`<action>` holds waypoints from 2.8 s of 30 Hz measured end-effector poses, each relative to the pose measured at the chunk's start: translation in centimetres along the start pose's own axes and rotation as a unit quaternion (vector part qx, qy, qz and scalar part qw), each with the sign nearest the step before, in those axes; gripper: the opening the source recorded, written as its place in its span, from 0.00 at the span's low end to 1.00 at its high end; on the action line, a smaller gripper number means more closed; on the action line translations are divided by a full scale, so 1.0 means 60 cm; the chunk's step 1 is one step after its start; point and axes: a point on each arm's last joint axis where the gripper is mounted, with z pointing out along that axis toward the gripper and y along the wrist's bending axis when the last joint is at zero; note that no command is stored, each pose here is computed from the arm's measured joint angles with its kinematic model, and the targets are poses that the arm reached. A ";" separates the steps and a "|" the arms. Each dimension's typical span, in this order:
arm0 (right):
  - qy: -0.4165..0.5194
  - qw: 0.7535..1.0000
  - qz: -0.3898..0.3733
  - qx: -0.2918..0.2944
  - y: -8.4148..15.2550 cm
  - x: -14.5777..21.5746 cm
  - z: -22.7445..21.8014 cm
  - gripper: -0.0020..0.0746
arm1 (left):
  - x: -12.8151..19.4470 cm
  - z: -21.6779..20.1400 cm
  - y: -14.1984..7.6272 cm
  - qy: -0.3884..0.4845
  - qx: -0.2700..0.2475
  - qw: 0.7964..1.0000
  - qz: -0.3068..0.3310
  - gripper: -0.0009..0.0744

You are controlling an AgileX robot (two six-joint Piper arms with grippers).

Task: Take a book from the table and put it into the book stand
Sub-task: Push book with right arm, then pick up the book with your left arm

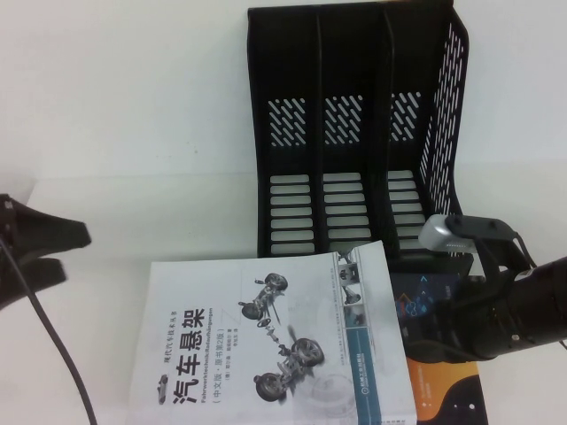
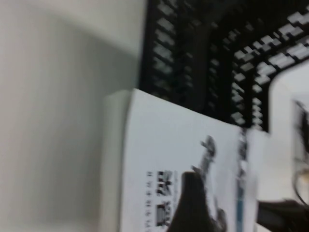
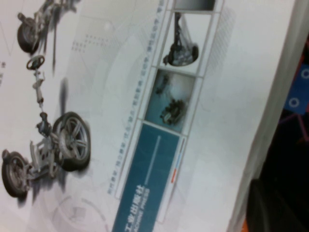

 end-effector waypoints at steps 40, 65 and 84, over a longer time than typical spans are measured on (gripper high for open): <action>-0.015 0.999 0.006 -0.028 0.010 -0.004 0.000 0.03 | -0.011 0.182 0.178 0.178 0.042 0.979 -0.096 0.87; -0.026 0.998 0.018 -0.044 0.015 -0.008 0.000 0.03 | 0.028 0.230 0.135 0.245 0.046 0.966 -0.065 0.77; -0.018 0.998 -0.048 -0.020 0.008 -0.004 0.000 0.03 | 0.023 0.203 0.102 0.236 0.060 0.969 -0.030 0.18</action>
